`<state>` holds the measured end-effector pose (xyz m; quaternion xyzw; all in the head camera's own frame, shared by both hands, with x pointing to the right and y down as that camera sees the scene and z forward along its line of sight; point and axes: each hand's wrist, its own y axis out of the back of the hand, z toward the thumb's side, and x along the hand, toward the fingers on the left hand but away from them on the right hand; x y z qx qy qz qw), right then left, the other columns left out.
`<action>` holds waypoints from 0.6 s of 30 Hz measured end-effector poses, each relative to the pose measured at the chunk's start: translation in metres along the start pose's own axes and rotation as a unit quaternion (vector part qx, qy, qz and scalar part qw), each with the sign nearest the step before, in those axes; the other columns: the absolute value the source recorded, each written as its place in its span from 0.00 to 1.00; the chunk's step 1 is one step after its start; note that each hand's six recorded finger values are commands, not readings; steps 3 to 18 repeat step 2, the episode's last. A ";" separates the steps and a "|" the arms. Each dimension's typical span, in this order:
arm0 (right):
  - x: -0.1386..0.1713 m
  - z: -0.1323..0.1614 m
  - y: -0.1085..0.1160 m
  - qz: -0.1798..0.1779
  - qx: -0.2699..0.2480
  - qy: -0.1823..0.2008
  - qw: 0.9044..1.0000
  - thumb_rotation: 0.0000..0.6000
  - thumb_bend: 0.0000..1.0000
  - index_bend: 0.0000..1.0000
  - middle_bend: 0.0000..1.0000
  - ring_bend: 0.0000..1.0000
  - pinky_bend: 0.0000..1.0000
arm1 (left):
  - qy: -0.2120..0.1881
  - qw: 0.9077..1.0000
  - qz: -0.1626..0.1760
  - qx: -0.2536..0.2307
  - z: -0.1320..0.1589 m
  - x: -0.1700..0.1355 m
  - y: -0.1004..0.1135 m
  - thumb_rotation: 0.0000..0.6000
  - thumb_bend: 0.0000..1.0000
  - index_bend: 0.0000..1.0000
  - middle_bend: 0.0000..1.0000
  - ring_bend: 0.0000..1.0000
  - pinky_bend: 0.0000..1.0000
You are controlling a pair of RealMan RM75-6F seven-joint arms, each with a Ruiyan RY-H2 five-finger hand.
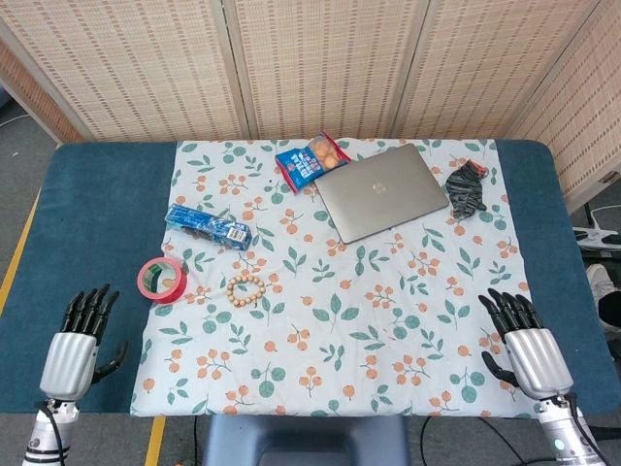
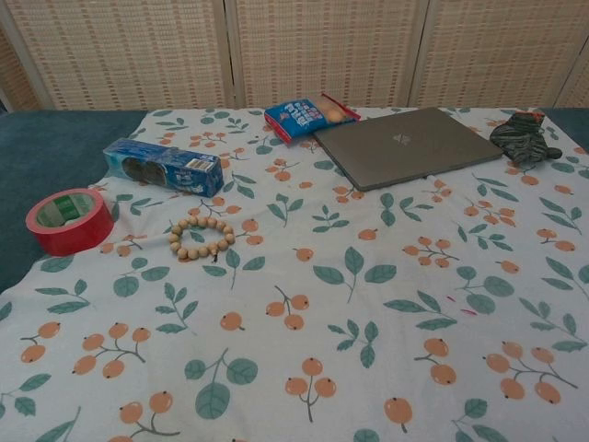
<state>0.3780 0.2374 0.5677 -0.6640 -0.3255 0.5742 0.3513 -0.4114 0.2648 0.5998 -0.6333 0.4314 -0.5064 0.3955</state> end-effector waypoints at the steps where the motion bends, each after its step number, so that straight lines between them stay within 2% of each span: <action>1: 0.000 0.000 0.000 -0.001 0.001 -0.001 1.000 1.00 0.27 0.00 0.00 0.00 0.00 | 0.004 1.000 -0.007 0.007 -0.003 -0.002 -0.001 1.00 0.41 0.00 0.00 0.00 0.00; 2: 0.000 0.000 0.000 -0.002 0.001 -0.002 1.000 1.00 0.27 0.00 0.00 0.00 0.00 | 0.006 1.000 -0.015 0.013 -0.005 -0.003 -0.003 1.00 0.41 0.00 0.00 0.00 0.00; 18: 0.000 0.000 0.000 -0.002 0.001 -0.002 1.000 1.00 0.27 0.00 0.00 0.00 0.00 | 0.006 1.000 -0.015 0.013 -0.005 -0.003 -0.003 1.00 0.41 0.00 0.00 0.00 0.00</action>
